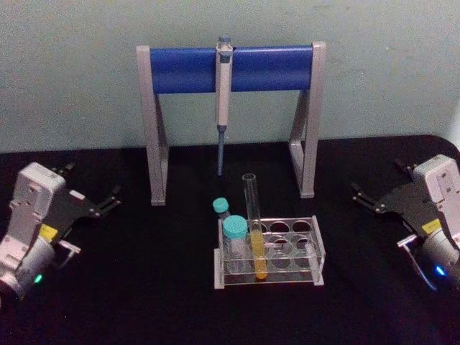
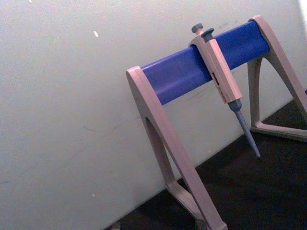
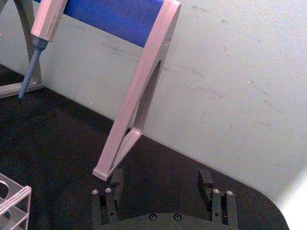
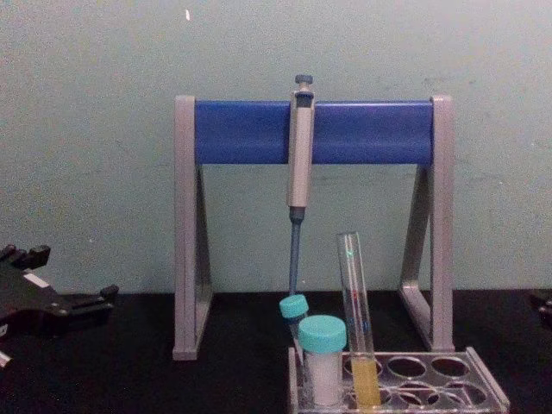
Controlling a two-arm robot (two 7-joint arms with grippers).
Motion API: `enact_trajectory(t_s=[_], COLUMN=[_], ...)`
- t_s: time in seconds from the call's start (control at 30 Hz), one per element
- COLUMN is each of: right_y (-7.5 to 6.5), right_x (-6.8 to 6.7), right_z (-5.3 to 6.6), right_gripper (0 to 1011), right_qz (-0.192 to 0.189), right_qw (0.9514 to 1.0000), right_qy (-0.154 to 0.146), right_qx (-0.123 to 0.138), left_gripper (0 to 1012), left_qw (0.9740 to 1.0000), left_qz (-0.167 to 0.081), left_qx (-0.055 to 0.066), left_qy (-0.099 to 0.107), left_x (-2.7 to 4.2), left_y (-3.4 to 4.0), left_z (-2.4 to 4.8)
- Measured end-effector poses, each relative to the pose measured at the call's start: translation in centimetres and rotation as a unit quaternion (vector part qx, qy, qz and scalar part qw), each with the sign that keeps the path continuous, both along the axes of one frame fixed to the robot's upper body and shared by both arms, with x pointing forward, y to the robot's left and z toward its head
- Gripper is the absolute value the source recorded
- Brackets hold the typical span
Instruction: Pick up the test tube from the test tube rack, shake it, then place it back into the test tube rack.
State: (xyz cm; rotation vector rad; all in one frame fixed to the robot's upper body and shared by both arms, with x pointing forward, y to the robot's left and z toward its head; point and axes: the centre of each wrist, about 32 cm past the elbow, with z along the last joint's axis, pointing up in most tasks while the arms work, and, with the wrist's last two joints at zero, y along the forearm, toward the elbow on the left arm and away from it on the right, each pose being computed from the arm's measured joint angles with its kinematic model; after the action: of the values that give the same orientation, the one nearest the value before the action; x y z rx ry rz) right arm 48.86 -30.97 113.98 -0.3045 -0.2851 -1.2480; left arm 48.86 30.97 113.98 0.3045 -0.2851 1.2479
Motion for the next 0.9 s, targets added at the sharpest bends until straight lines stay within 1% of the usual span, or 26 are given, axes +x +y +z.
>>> enact_trajectory(t_s=[0.9], right_y=[0.00], right_x=[0.00], right_z=[0.00], right_gripper=[1000], right_qz=[0.000], right_qw=[1.0000], right_qy=[0.000], right_qx=[0.000], left_gripper=[1001], left_qw=[1.0000], left_qz=[0.000], left_qx=[0.000], left_qy=[0.000], left_x=[0.00], left_y=[0.00], left_z=[0.00])
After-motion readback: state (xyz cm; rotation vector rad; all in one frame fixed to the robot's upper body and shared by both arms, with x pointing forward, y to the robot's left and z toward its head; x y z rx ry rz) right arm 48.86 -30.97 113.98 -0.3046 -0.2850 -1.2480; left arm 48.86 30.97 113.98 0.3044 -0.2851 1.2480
